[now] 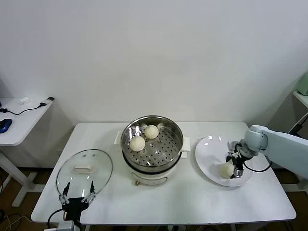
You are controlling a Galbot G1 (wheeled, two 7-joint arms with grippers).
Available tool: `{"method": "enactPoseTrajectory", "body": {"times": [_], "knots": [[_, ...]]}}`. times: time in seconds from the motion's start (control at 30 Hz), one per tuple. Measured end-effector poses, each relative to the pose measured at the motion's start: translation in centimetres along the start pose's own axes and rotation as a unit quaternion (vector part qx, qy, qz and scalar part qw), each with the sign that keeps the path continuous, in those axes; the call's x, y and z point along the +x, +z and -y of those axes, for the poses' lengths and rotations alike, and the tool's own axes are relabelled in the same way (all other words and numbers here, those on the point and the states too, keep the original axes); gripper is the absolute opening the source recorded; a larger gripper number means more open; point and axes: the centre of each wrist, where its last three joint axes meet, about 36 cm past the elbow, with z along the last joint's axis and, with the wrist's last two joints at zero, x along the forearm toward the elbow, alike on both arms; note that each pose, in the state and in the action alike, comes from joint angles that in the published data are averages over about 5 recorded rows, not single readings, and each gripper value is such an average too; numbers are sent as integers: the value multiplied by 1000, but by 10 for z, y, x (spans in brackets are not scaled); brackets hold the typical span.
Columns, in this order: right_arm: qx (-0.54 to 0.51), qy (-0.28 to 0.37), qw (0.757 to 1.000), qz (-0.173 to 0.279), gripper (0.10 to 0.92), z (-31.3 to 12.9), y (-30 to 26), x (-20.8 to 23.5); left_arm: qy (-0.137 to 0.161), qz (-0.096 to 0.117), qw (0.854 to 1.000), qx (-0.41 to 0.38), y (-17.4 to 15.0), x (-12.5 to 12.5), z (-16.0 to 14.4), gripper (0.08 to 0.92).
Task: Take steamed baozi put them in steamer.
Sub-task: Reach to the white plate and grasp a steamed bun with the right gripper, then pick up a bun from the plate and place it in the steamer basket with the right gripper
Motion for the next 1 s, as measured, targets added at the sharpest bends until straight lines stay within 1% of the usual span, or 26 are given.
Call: {"method": "enactPoseTrajectory", "body": {"times": [0.23, 0.33, 0.43, 0.57, 0.73, 0.87, 1.0], "knots": [[2, 1, 1000, 0, 675, 0, -1, 0, 2, 3, 1000, 1, -3, 0, 1, 823], [9, 3, 1000, 0, 659, 3, -3, 7, 3, 4, 1000, 1, -4, 1, 2, 823], [20, 9, 1000, 3, 655, 13, -8, 25, 4, 6, 1000, 1, -6, 2, 3, 823], [47, 27, 998, 16, 658, 38, -25, 69, 7, 9, 1000, 1, -8, 3, 4, 823], [127, 63, 989, 42, 662, 74, -73, 149, 10, 13, 1000, 3, -10, 4, 7, 823], [226, 85, 969, 58, 662, 84, -132, 206, 10, 16, 1000, 3, -12, 6, 8, 823], [335, 87, 936, 66, 662, 71, -199, 234, 7, 17, 1000, 4, -12, 8, 7, 823]]}}
